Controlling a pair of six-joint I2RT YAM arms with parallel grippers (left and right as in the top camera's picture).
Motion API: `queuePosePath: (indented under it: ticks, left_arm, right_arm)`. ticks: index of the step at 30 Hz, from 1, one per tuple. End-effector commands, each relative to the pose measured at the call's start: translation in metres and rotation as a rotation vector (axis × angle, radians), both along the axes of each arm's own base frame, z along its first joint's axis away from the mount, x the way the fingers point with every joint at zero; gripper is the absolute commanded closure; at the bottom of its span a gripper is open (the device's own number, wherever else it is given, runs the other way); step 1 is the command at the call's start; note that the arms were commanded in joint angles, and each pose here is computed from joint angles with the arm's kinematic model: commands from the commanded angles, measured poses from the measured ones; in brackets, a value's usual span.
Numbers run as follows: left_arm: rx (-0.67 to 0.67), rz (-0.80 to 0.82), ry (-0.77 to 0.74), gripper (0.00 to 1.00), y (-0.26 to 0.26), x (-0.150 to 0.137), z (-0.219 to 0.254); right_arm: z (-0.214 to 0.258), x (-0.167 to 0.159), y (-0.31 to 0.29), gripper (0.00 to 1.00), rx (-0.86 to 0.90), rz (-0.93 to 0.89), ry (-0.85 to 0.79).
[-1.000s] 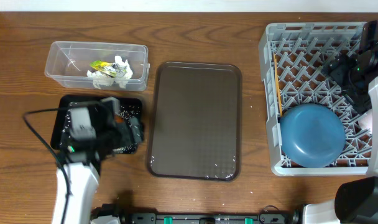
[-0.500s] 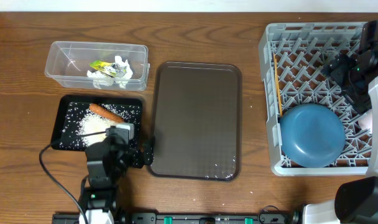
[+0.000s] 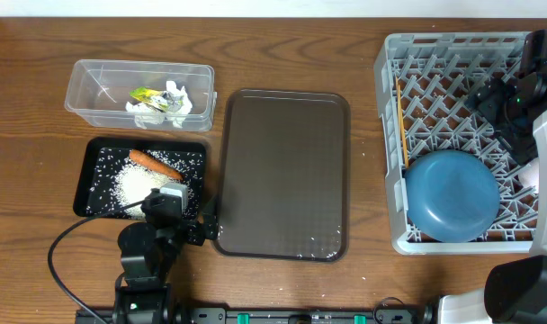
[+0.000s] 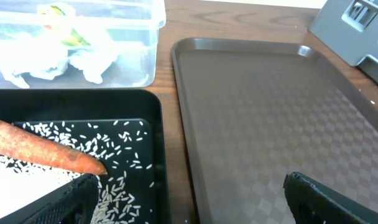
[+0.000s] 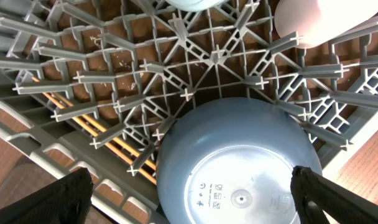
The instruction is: Sort waste into correct bins and load items into the dishwasher rack
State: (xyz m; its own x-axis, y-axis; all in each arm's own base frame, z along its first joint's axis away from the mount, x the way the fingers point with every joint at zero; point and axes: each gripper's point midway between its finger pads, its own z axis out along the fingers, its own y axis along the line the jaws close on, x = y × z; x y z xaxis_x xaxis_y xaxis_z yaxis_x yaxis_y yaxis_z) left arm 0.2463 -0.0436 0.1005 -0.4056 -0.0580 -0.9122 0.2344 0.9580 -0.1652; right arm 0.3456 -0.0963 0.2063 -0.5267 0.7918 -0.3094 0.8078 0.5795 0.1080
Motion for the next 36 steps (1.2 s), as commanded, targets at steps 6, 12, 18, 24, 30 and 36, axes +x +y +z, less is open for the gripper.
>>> queuePosePath:
  ticks: [6, 12, 18, 24, 30, 36]
  left_arm:
    - [-0.033, 0.135, -0.021, 0.03, 0.018, 0.0, -0.009]
    - [-0.014, 0.184, -0.056, 0.03, 0.027, 0.001, -0.003]
    - [0.03, 0.22, -0.074, 0.02, 0.035, -0.001, 0.0]
    - [0.031, 0.218, -0.166, 0.02, 0.035, -0.001, 0.02]
    - [0.025, 0.22, -0.254, 0.02, 0.035, -0.002, 0.04]
    - [0.024, 0.22, -0.256, 0.02, 0.035, -0.002, 0.04]
  right_arm:
    - [0.003, -0.001, -0.003, 0.01, -0.018, 0.003, -0.002]
    - [0.003, -0.001, -0.003, 0.01, -0.018, 0.003, -0.002]
    - [0.003, -0.001, -0.003, 0.01, -0.018, 0.003, -0.002]
    - [0.003, -0.001, -0.003, 0.01, -0.018, 0.003, -0.002]
    - [0.003, -0.001, -0.003, 0.01, -0.018, 0.003, -0.002]
    - [0.003, -0.001, -0.003, 0.01, -0.018, 0.003, -0.002]
